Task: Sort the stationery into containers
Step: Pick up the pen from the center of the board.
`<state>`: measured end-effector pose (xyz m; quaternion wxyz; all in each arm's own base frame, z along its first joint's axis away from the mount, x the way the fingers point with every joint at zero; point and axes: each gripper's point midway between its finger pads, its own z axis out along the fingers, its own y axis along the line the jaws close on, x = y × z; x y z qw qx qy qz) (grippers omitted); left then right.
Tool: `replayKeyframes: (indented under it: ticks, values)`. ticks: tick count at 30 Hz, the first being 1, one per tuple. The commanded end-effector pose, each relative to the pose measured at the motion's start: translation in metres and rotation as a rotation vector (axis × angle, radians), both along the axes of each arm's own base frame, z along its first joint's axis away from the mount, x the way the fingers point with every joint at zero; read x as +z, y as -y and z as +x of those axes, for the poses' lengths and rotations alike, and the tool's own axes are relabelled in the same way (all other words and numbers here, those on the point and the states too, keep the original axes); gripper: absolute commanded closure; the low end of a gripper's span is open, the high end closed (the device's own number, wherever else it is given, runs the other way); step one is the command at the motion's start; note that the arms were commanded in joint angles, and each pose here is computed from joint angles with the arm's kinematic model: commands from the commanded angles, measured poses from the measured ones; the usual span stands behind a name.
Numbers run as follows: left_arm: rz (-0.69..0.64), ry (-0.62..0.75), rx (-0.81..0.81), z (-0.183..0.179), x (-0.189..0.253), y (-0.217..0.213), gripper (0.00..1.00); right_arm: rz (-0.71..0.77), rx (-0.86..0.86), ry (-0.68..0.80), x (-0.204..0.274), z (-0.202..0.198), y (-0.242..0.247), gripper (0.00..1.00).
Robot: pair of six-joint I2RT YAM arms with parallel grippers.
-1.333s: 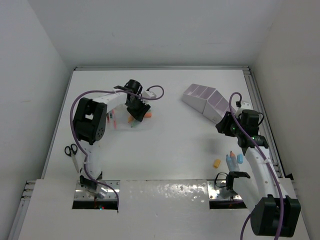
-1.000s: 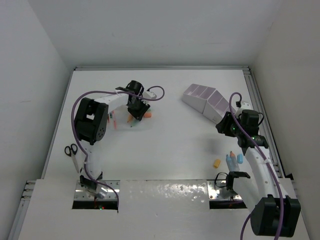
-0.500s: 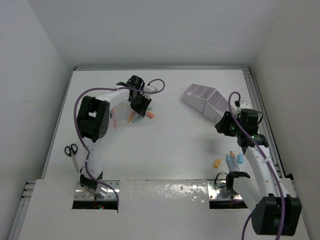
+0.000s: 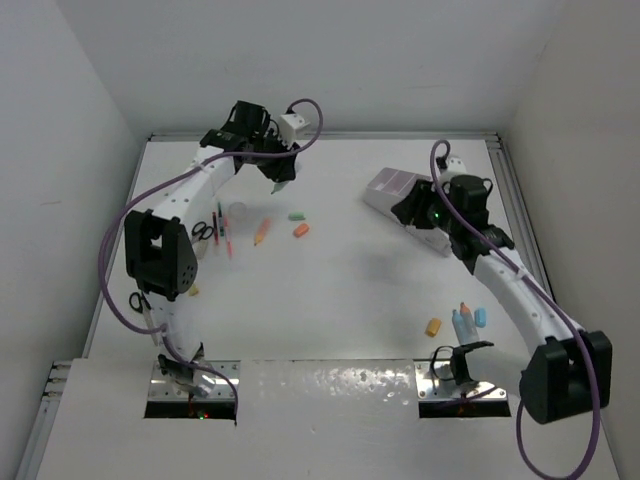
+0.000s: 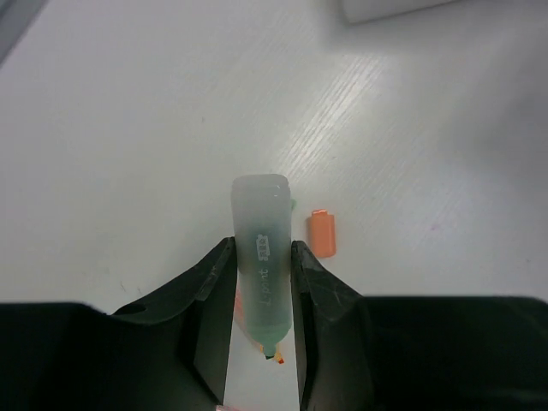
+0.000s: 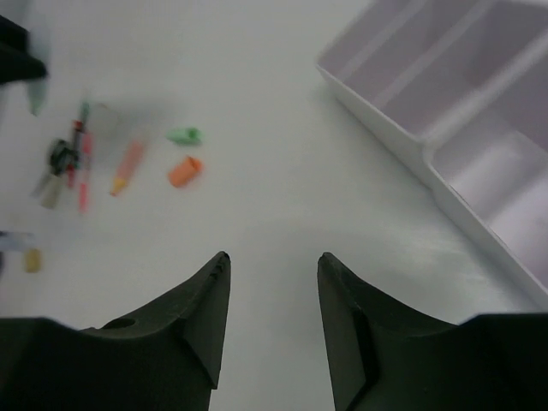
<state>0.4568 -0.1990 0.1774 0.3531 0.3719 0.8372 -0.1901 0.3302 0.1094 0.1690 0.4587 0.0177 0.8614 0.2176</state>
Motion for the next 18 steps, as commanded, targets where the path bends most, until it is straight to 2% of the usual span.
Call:
replayKeyframes:
  ticks: [1,3,5,6,8,12,18]
  values:
    - [-0.042,0.219,-0.229,-0.017,0.064,0.03,1.0,0.237,0.068,0.277,0.101,0.05,-0.051,0.55]
    - [-0.013,0.284,-0.307,-0.023,0.071,0.037,1.0,0.338,0.098,0.245,0.104,0.065,-0.073,0.54]
    - [0.003,0.336,-0.381,-0.031,0.079,0.043,1.0,0.425,0.173,0.264,0.131,0.073,-0.097,0.53]
    - [0.006,0.353,-0.405,-0.034,0.082,0.045,1.0,0.43,0.188,0.232,0.121,0.08,-0.105,0.51]
    - [0.026,0.403,-0.466,-0.041,0.086,0.049,1.0,0.431,0.25,0.25,0.134,0.081,-0.125,0.48]
    - [0.028,0.429,-0.498,-0.048,0.088,0.056,1.0,0.397,0.311,0.25,0.127,0.081,-0.151,0.42]
    - [0.019,0.421,-0.527,-0.054,0.085,0.067,1.0,0.412,0.337,0.215,0.113,0.081,-0.167,0.47]
